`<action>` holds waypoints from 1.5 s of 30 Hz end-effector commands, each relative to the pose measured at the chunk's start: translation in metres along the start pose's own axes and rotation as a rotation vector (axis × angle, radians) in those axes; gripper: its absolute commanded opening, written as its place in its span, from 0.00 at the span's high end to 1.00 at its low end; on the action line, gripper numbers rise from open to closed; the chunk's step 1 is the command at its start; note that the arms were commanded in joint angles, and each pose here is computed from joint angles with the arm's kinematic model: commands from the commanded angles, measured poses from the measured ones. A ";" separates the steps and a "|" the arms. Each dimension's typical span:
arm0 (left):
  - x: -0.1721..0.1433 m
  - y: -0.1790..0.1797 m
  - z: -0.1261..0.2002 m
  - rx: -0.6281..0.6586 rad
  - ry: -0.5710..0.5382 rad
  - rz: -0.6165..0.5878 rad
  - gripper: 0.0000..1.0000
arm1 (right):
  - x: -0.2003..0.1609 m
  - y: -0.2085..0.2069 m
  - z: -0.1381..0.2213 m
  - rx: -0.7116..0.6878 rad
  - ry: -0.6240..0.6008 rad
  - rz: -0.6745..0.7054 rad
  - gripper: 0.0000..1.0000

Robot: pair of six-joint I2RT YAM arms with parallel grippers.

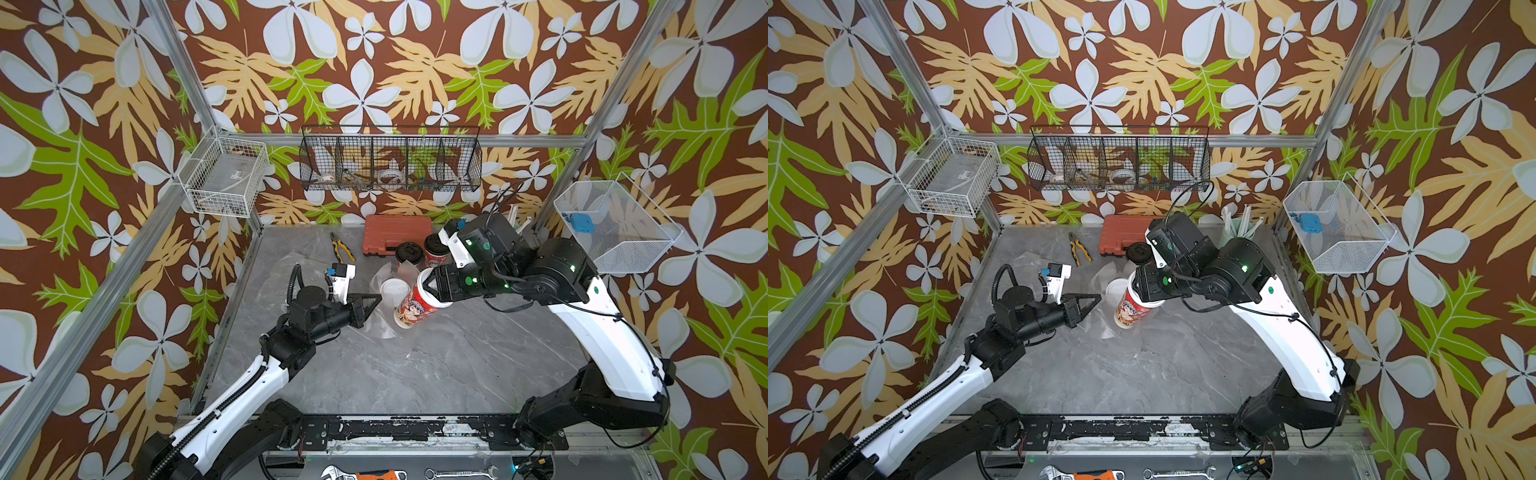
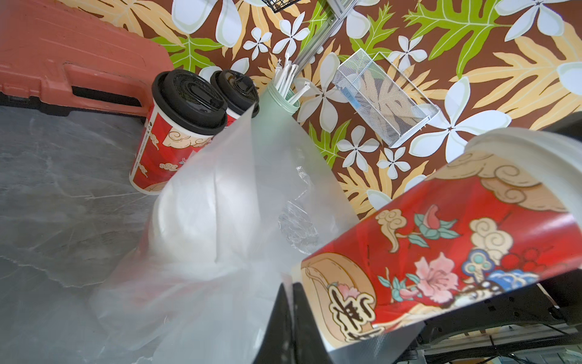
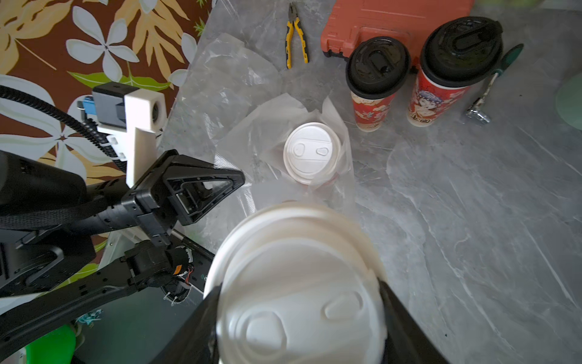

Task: Pack milk tea into plastic carrier bags
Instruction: Place the milk tea cup in the plastic carrier bag.

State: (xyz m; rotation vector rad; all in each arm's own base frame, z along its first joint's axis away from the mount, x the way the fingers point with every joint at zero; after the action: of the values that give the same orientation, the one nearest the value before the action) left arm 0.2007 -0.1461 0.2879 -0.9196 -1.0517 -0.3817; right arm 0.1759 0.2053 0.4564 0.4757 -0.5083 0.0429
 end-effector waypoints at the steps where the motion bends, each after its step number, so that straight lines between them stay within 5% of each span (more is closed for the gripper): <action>1: 0.004 -0.003 0.001 -0.022 -0.015 -0.015 1.00 | -0.003 -0.002 -0.003 -0.051 0.005 0.028 0.47; 19: 0.004 -0.005 0.000 -0.060 -0.013 0.002 1.00 | 0.002 0.032 -0.030 -0.019 0.035 0.104 0.47; 45: 0.008 -0.010 0.003 -0.096 -0.038 0.002 1.00 | -0.019 0.039 -0.103 -0.223 0.141 0.201 0.47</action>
State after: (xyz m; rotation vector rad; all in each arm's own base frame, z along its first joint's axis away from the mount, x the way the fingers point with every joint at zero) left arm 0.1968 -0.1481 0.2946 -0.9912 -1.0459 -0.3990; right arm 0.1978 0.2862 0.3877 0.2279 -0.4064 0.1981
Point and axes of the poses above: each gripper's point midway between its finger pads, its own z axis back along the fingers, its own y axis along the line the jaws close on, x = y × z, the point moved 10 cm from there along z, back along the fingers, and after that the axes turned 15 degrees about -z, right-handed, at the moved point
